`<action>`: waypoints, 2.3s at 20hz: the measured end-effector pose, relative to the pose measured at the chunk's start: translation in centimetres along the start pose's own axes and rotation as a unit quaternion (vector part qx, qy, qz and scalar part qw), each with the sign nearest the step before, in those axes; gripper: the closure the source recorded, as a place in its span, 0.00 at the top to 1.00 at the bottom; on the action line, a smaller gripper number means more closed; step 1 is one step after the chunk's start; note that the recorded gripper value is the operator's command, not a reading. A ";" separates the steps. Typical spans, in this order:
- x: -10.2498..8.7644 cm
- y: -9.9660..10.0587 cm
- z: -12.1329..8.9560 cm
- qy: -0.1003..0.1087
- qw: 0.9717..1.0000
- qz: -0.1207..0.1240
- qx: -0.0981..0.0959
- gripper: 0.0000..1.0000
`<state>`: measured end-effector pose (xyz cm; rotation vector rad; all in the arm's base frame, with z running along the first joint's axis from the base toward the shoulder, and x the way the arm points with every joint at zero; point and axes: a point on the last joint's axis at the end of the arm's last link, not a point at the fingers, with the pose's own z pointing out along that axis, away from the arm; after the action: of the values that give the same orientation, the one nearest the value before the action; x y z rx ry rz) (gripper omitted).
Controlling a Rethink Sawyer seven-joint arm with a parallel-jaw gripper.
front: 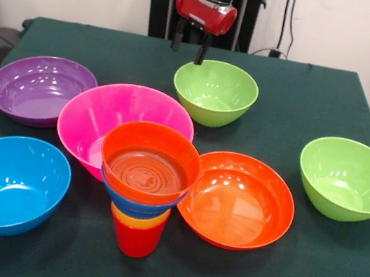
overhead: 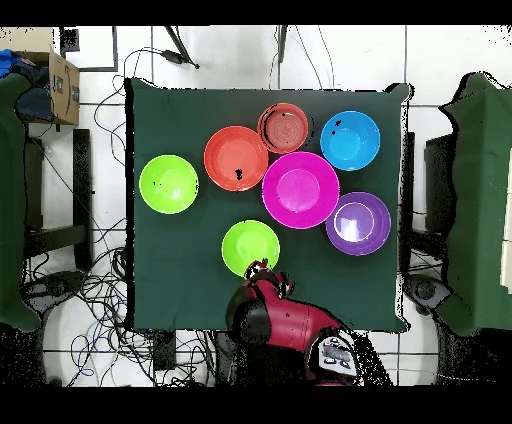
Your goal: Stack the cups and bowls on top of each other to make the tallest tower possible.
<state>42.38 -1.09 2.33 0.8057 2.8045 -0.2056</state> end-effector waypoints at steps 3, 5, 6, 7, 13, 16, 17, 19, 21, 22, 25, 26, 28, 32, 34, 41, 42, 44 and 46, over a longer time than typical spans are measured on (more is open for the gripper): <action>0.6 -0.2 0.5 -0.001 1.000 0.000 -0.001 1.00; 1.0 -0.3 0.9 -0.002 1.000 0.000 -0.002 1.00; 1.1 -0.4 1.0 -0.002 1.000 0.000 -0.003 1.00; 1.2 -0.4 1.0 -0.001 1.000 0.000 -0.003 1.00; 2.0 -1.0 1.7 0.010 1.000 0.005 0.002 1.00; 2.6 -1.5 2.3 0.021 1.000 0.008 0.005 1.00; 2.8 -1.6 2.5 0.023 1.000 0.009 0.006 1.00; 3.1 -1.9 2.9 0.026 1.000 0.011 0.007 1.00; 3.5 -2.0 3.2 0.029 0.999 0.012 0.007 1.00; 3.6 -2.1 3.4 0.029 0.999 0.012 0.007 1.00; 4.1 -2.1 3.8 0.028 1.000 0.011 0.005 1.00; 4.3 -2.1 4.1 0.027 1.000 0.010 0.004 1.00; 4.7 -2.1 4.4 0.027 1.000 0.009 0.002 1.00; 5.1 -1.9 4.8 0.020 1.000 0.007 -0.005 1.00; 4.9 -1.7 4.8 0.013 1.000 0.007 -0.008 1.00; 3.1 -0.9 3.8 -0.009 1.000 0.009 -0.020 1.00; 2.8 -0.7 3.6 -0.013 1.000 0.010 -0.022 1.00; 2.2 -0.5 3.2 -0.020 0.999 0.010 -0.025 1.00; 1.6 -0.3 2.8 -0.027 0.999 0.011 -0.029 1.00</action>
<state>41.33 -1.04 -0.78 0.8050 2.7364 -0.1410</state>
